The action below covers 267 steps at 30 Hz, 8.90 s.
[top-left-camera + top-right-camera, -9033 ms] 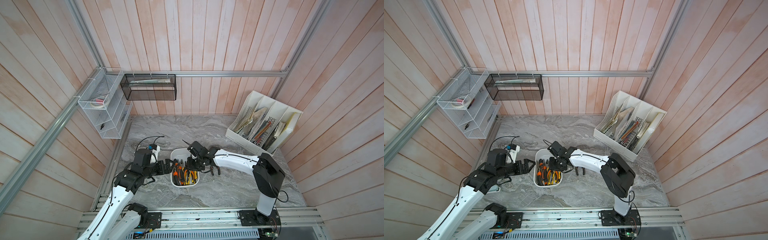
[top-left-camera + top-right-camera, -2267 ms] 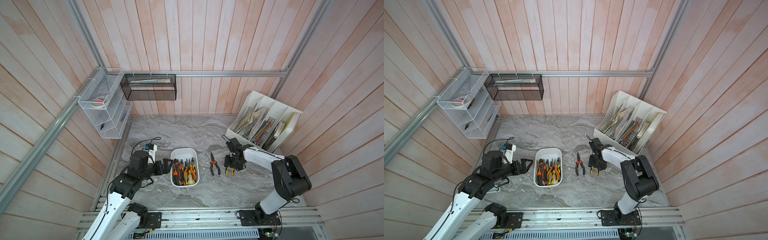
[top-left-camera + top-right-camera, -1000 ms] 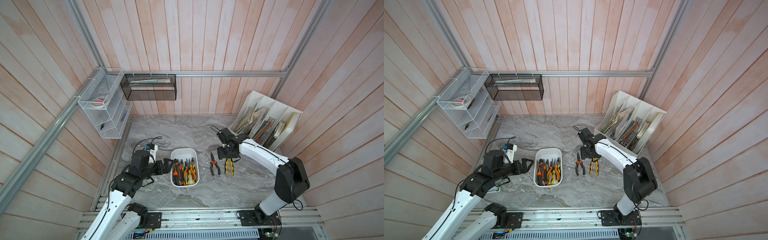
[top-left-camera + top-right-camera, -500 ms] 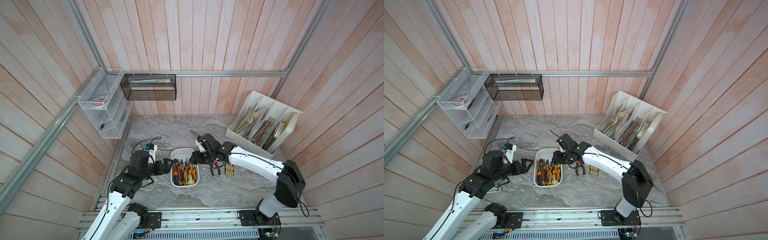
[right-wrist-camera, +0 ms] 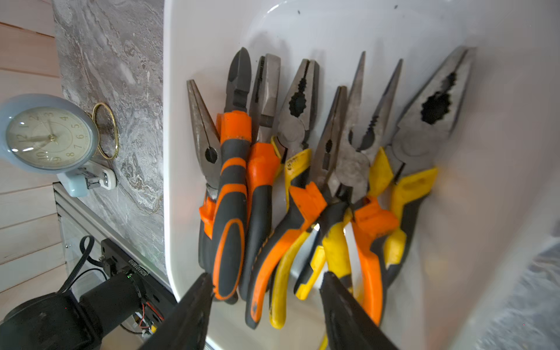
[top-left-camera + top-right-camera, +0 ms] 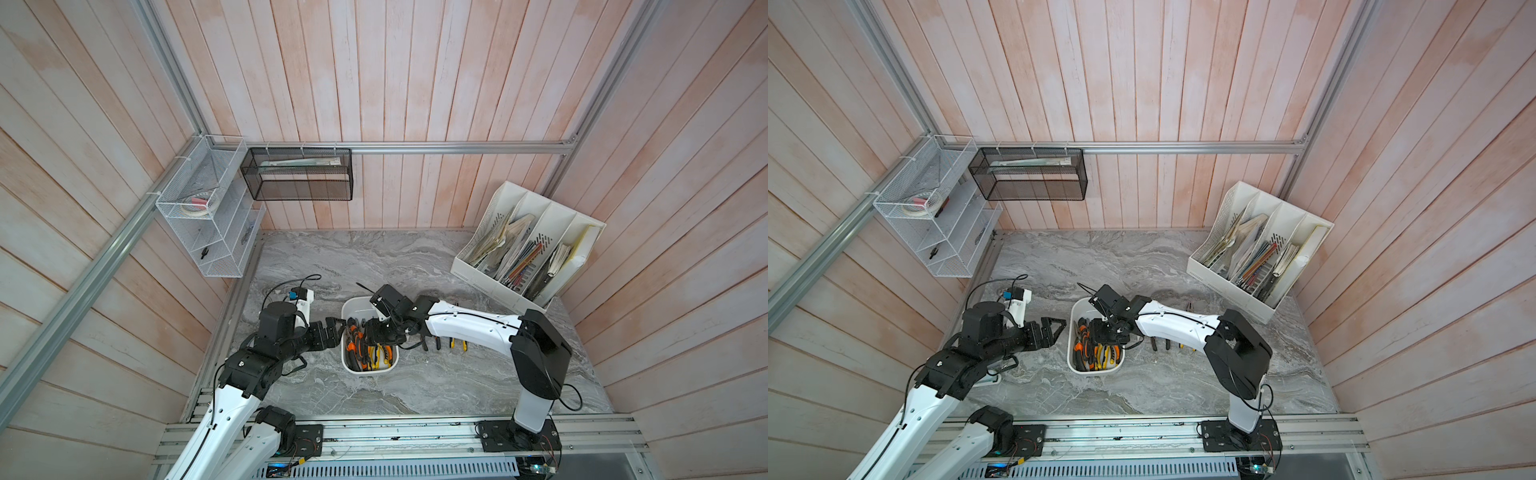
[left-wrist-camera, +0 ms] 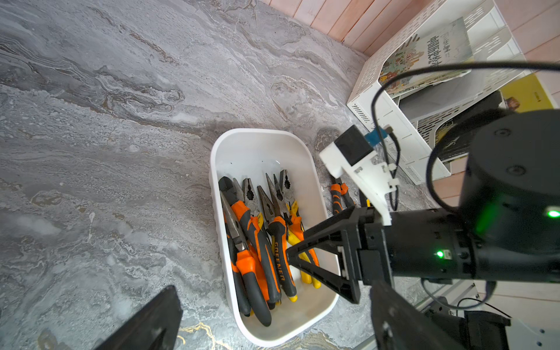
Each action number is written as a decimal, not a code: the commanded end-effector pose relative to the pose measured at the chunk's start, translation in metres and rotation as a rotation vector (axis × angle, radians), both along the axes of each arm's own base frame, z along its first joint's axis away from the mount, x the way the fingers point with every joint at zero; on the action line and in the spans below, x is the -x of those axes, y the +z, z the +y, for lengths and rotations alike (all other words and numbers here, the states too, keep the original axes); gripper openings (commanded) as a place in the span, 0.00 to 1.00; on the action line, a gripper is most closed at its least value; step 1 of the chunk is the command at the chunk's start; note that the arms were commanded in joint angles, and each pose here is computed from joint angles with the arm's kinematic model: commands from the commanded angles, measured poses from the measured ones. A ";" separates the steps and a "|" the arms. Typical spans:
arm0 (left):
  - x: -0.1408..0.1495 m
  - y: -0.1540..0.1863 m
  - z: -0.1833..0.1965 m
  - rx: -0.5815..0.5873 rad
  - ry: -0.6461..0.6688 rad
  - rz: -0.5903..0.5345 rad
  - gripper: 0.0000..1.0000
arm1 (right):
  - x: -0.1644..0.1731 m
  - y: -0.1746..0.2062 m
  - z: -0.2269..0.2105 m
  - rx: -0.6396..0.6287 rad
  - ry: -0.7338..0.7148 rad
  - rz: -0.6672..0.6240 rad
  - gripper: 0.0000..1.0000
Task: Take the pliers out of the storage box
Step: Pick up the pliers from the storage box, then move the storage box to the center of the board, then place the pliers at the center of the board, then pick up the pliers from the storage box.
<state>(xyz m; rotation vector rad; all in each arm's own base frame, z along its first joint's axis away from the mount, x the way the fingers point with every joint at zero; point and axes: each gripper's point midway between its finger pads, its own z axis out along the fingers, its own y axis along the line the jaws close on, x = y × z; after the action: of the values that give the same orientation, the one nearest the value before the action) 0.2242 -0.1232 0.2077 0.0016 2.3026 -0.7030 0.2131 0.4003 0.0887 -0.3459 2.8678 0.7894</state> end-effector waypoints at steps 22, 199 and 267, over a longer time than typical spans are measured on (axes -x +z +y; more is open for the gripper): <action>-0.002 -0.006 -0.001 -0.006 0.000 0.012 1.00 | 0.002 -0.032 0.007 0.153 0.040 0.013 0.25; -0.001 -0.005 0.005 -0.026 0.039 -0.002 1.00 | -0.129 -0.032 -0.076 0.421 -0.115 -0.075 0.58; 0.061 -0.025 0.073 0.050 0.481 0.192 1.00 | 0.021 -0.033 0.112 -0.057 0.311 0.085 0.38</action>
<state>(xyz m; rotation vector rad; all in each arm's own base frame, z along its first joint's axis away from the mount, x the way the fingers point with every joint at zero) 0.1685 -0.0504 0.1912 -0.6338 2.3101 -0.5213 0.2037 0.5105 0.0732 -0.7371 2.8495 0.9855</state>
